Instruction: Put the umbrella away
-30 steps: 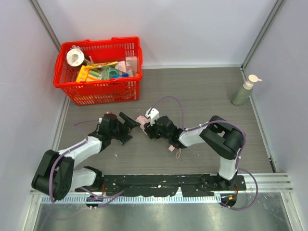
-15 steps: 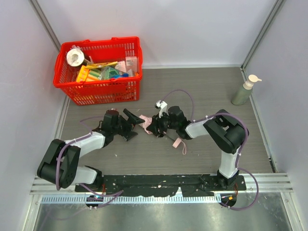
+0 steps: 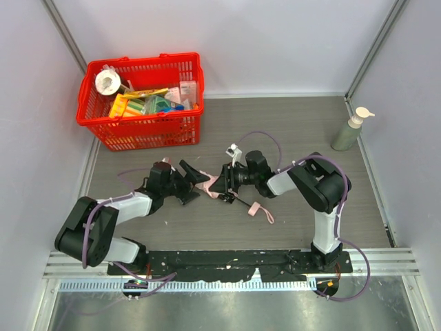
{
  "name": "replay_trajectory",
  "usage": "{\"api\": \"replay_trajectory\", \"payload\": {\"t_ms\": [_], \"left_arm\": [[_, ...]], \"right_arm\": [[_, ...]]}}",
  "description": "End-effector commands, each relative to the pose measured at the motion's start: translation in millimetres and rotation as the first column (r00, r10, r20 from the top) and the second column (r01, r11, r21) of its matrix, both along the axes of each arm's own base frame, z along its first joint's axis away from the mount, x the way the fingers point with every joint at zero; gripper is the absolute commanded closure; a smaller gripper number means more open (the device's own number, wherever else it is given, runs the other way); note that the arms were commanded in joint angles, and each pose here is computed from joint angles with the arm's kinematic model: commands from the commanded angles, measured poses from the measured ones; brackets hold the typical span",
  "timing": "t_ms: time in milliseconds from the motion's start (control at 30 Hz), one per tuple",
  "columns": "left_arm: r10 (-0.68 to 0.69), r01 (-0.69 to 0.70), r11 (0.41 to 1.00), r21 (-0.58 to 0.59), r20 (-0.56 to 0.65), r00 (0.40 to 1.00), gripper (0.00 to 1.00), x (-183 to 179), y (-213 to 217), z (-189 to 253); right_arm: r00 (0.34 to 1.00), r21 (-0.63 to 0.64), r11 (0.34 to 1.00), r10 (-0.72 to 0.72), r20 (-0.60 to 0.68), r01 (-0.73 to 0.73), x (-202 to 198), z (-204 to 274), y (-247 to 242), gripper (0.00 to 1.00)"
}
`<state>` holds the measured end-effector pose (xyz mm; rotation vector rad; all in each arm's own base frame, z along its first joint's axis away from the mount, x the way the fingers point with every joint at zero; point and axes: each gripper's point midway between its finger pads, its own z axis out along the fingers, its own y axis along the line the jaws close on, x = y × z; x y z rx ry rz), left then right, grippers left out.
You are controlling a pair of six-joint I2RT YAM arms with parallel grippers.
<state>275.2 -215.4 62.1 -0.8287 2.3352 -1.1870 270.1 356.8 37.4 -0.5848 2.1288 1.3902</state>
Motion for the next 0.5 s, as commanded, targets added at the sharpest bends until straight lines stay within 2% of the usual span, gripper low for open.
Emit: {"api": "replay_trajectory", "payload": {"t_ms": [0, 267, 367, 467], "left_arm": [[0.0, 0.002, 1.0, -0.029, 0.093, 0.996, 0.04, -1, 0, 7], [0.094, -0.089, 0.984, -0.154, 0.029, 0.995, 0.01, 7, -10, -9], [0.105, -0.104, 0.982, -0.159, 0.0, 0.994, 0.06, 7, -20, -14], [0.133, -0.137, 0.981, -0.134, -0.04, 0.99, 0.06, -3, -22, -21]], "right_arm": [[0.933, -0.154, 0.988, -0.044, -0.358, -0.012, -53, -67, -32, 0.99], [0.905, -0.016, 0.996, -0.085, -0.417, 0.086, -49, -46, -23, 0.99], [0.903, 0.038, 0.992, -0.096, -0.42, 0.123, -45, -36, -20, 0.99], [0.889, 0.091, 0.982, -0.111, -0.445, 0.168, -38, -24, -16, 0.99]]}}
